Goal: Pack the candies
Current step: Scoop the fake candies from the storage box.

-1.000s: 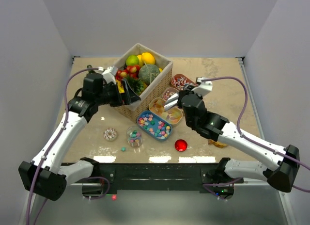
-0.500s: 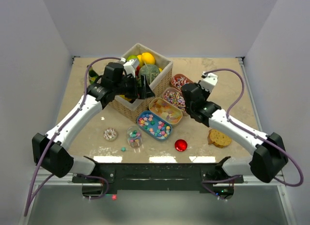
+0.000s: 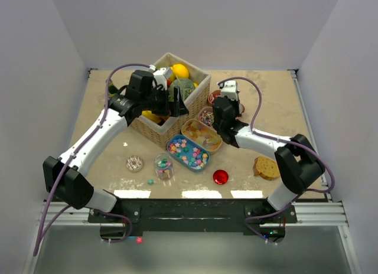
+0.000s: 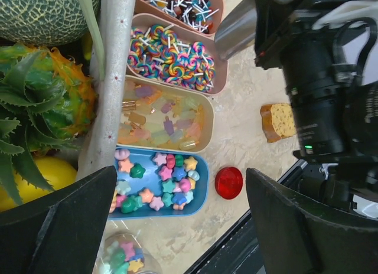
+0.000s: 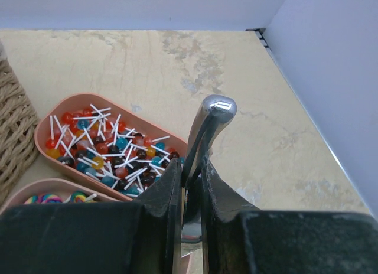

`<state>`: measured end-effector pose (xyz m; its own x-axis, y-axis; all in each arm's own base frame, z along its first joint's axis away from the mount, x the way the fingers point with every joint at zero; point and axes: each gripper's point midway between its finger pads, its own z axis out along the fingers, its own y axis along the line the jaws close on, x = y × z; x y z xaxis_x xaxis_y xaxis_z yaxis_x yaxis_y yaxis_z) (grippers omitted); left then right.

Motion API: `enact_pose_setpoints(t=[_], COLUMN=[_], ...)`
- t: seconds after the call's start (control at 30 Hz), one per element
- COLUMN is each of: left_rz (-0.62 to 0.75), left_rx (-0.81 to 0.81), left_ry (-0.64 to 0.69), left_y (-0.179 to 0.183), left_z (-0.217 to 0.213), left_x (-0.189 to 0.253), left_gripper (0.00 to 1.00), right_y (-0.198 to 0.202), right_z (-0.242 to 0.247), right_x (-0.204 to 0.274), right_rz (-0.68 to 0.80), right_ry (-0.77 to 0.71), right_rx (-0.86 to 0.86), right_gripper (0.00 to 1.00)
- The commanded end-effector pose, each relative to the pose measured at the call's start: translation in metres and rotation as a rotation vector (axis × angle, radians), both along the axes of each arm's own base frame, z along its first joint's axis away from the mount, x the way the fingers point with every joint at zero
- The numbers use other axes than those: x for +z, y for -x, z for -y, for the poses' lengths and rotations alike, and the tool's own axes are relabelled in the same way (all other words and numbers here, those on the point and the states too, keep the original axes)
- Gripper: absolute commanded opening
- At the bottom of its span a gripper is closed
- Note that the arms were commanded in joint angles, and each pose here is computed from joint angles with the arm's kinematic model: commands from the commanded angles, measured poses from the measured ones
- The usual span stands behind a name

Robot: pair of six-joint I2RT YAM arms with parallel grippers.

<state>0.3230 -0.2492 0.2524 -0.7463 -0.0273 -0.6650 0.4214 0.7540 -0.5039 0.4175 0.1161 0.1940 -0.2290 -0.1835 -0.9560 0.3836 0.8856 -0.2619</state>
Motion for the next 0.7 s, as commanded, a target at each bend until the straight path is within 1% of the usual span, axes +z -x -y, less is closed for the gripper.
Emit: enact_pose_setpoints(t=[0.0, 0.13, 0.3, 0.67], left_rz=[0.082, 0.079, 0.068, 0.041], left_rx=[0.005, 0.016, 0.021, 0.058], left_ry=[0.027, 0.090, 0.135, 0.088], left_y=[-0.009, -0.013, -0.015, -0.022], left_z=[-0.005, -0.018, -0.027, -0.037], left_x=[0.034, 0.045, 0.048, 0.031], left_gripper=[0.95, 0.95, 0.96, 0.95], right_y=[-0.014, -0.017, -0.017, -0.011], right_z=[-0.002, -0.005, -0.008, 0.005], right_x=[0.027, 0.020, 0.007, -0.027], right_rz=[0.071, 0.051, 0.019, -0.042], right_ry=[0.085, 0.114, 0.117, 0.096], right_rx=[0.051, 0.089, 0.120, 0.084], right_gripper=[0.00, 0.00, 0.00, 0.00])
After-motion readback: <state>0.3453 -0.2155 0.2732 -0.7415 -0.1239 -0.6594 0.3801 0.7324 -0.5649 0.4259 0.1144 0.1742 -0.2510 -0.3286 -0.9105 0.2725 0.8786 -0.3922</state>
